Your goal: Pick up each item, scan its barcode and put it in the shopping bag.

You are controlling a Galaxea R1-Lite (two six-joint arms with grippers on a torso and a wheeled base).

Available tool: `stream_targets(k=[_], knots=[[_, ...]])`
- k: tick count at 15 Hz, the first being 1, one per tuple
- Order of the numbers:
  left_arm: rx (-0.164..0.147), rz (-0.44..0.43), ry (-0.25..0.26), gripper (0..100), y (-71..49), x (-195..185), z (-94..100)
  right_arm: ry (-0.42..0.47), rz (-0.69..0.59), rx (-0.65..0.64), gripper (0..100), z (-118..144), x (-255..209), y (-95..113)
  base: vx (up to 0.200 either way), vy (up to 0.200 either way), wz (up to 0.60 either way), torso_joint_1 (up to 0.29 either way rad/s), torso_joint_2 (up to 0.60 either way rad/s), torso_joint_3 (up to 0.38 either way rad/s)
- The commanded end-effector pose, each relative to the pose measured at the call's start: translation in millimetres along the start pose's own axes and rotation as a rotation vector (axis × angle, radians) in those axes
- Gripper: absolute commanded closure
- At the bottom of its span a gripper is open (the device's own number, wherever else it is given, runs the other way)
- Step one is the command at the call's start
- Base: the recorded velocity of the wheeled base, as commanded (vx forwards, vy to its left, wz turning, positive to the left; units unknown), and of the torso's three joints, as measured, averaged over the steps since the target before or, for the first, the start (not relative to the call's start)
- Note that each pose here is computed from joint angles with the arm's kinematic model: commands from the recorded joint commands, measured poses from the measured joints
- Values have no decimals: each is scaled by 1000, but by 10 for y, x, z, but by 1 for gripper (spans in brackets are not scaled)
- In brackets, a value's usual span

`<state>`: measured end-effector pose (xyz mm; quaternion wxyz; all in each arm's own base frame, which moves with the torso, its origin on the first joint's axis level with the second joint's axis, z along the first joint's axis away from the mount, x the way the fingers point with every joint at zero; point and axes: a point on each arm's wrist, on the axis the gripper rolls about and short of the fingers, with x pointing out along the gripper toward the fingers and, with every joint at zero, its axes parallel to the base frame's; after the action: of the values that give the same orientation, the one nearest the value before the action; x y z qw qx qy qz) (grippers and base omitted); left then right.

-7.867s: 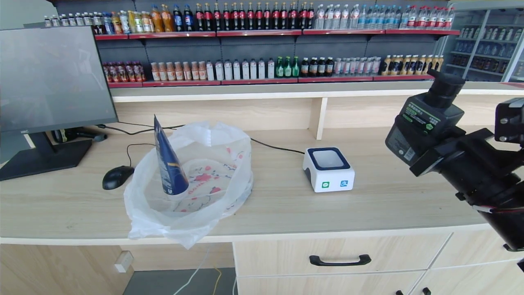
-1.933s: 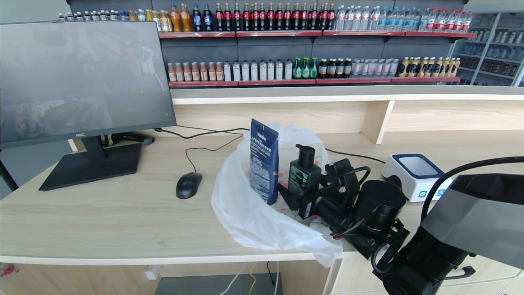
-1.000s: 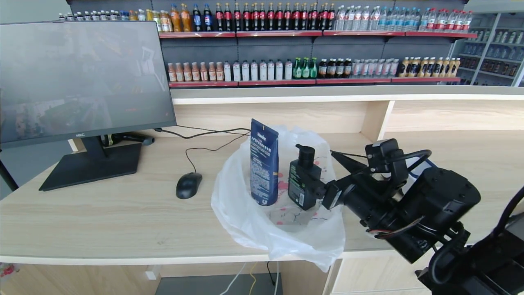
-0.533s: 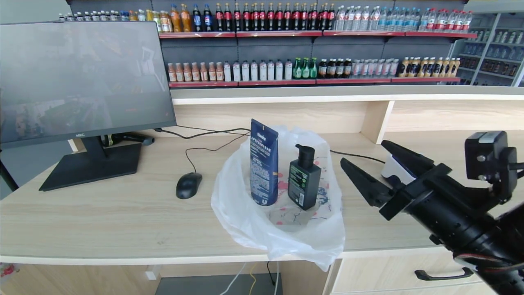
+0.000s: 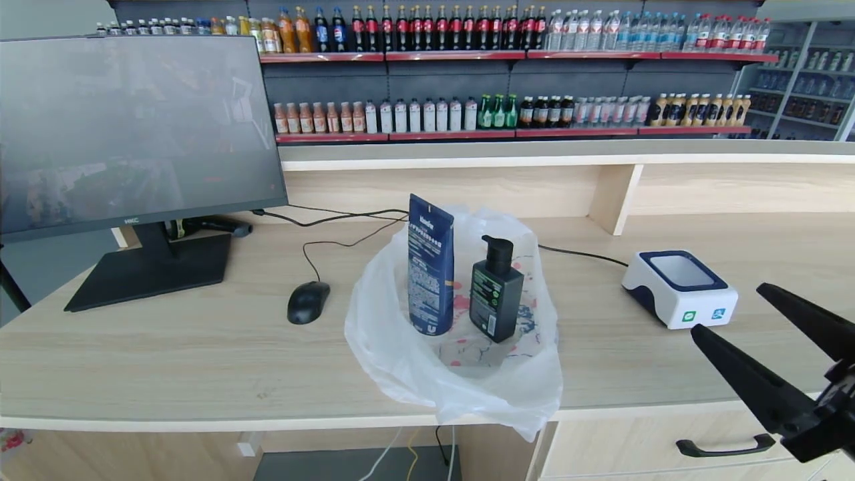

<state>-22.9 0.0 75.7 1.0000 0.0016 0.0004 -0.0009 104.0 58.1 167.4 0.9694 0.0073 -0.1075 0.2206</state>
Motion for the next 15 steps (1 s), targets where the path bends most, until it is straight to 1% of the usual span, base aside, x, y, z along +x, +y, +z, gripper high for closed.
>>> stream_targets(k=[1, 2, 5, 6, 7, 8, 10, 13, 15], knots=[[0, 0, -1, 0, 0, -1, 1, -6, 6, -18, 0, 67, -271, -20, 0, 0, 0, 0, 0, 0], [0, 0, 1, 0, 0, 1, -3, 71, 53, -41, 0, 3, -479, -3, 0, 0, 0, 0, 0, 0], [0, 0, -1, 0, 0, -1, 1, 220, 103, -67, 0, -235, -998, -36, 0, 0, 0, 0, 0, 0], [0, 0, -1, 0, 0, -1, 1, 242, 123, -98, 0, -354, -1216, -59, 0, 0, 0, 0, 0, 0], [0, 0, 1, 0, 0, 1, -3, 241, 132, -122, 0, -501, -1432, -84, 0, 0, 0, 0, 0, 0], [0, 0, -1, 0, 0, -1, 1, 205, 113, -112, 0, -516, -1583, -107, 0, 0, 0, 0, 0, 0], [0, 0, -1, 0, 0, -1, 1, 227, 40, -38, 0, -499, -1609, -92, 0, 0, 0, 0, 0, 0], [0, 0, -1, 0, 0, -1, 1, 231, -23, 22, 0, -502, -1610, -76, 0, 0, 0, 0, 0, 0], [0, 0, -1, 0, 0, -1, 1, 326, -209, 49, 0, -491, -1524, -39, 0, 0, 0, 0, 0, 0]])
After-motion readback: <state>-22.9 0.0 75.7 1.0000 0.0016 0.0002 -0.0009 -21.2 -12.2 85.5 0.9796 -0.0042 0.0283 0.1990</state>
